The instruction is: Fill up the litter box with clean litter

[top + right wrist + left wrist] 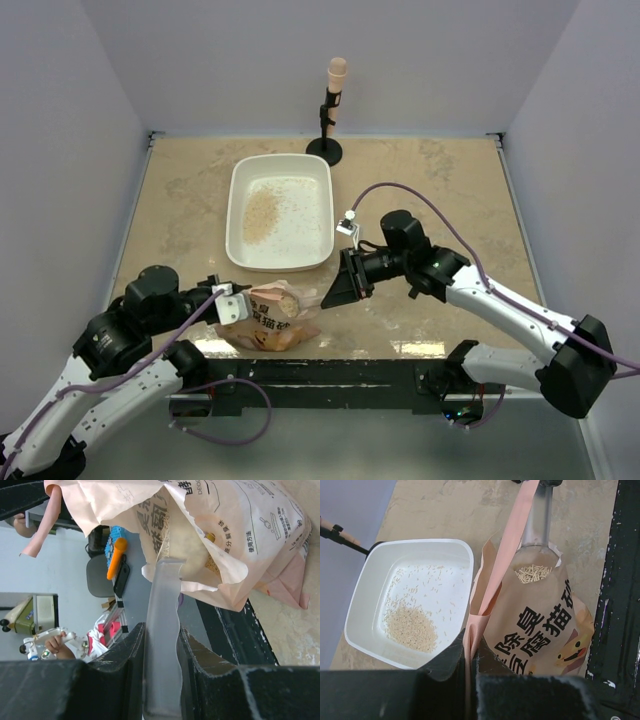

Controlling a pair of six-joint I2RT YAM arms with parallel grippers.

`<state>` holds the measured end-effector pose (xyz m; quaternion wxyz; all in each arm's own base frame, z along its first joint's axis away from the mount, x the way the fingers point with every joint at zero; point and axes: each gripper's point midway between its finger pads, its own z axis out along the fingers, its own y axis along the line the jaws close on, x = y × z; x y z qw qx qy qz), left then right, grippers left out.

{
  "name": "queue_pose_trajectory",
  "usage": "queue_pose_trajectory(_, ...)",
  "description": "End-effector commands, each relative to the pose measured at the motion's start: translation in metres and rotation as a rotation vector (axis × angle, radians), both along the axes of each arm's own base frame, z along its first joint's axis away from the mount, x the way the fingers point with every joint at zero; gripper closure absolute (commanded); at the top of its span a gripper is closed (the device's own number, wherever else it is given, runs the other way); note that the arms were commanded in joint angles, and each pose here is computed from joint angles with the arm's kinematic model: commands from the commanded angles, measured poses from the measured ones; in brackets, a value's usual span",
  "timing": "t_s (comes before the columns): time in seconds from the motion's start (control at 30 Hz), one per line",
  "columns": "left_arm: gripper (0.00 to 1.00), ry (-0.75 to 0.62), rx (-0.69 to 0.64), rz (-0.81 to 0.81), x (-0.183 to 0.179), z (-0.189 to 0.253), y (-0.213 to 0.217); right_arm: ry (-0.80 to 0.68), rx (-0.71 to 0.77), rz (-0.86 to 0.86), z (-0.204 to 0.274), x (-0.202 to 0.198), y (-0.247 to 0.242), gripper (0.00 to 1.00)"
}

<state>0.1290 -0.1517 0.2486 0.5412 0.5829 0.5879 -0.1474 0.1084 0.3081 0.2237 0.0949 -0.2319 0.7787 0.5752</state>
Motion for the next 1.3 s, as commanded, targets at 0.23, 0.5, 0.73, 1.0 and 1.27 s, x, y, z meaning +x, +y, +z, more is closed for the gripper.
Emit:
queue_pose_trajectory(0.23, 1.0, -0.242, -0.223, -0.065, -0.01, 0.078, -0.006, 0.058, 0.063, -0.035, 0.026, -0.018, -0.015, 1.0)
queue_pose_trajectory(0.5, 1.0, -0.241, -0.218, -0.075, -0.017, 0.063, -0.001, 0.156, 0.194, -0.036, 0.03, -0.03, -0.015, 1.0)
queue_pose_trajectory(0.73, 1.0, -0.239, -0.227, -0.068, -0.022, 0.061, 0.004, 0.188, 0.285, -0.054, 0.032, -0.042, -0.025, 1.0)
queue_pose_trajectory(1.0, 1.0, -0.27, -0.254, -0.045, -0.023, 0.067, 0.01, 0.248, 0.379, -0.088, 0.022, -0.054, -0.039, 1.0)
queue_pose_trajectory(1.27, 1.0, -0.259, -0.269, -0.028, -0.023, 0.064, 0.011, 0.248, 0.401, -0.088, 0.017, -0.062, -0.047, 1.0)
